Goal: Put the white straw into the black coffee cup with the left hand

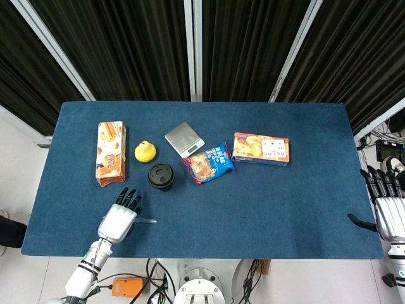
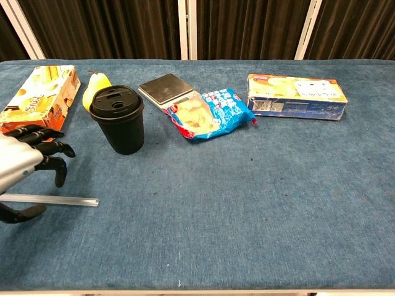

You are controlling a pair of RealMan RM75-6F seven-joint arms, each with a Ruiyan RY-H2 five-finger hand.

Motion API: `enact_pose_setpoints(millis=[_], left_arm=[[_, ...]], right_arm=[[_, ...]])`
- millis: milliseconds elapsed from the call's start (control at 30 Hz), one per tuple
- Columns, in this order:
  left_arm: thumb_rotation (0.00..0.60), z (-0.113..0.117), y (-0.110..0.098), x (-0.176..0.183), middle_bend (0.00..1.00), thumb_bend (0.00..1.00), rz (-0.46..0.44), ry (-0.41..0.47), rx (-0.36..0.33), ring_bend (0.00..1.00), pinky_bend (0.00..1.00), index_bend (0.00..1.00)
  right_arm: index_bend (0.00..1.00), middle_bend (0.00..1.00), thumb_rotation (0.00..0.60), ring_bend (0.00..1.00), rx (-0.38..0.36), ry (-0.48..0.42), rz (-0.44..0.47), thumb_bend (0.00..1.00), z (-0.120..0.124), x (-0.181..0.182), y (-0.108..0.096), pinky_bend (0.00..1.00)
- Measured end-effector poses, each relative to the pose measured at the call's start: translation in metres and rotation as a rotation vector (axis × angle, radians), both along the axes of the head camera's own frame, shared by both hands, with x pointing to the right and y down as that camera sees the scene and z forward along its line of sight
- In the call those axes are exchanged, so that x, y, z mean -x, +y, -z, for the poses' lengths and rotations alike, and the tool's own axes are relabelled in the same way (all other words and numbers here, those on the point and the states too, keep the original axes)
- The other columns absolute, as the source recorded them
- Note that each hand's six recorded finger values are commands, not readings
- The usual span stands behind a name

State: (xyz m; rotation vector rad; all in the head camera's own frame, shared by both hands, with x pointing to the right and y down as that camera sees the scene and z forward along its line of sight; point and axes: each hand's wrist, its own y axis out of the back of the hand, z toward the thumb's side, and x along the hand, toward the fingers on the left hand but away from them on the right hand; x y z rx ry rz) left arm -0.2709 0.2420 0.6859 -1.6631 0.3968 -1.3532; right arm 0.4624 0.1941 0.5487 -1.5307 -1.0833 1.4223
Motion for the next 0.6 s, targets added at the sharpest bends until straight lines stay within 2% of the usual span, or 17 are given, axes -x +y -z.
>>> enact_pose_setpoints(millis=[600], left_arm=[[0.600,-0.015,0.004,0.001,0.17,0.28,0.021,-0.016,0.026,0.00,0.00,0.50]], right_arm=[[0.00,0.07,0.600,0.00,0.013,-0.002,-0.009,0.20,-0.005,-0.001,-0.001,0.03]])
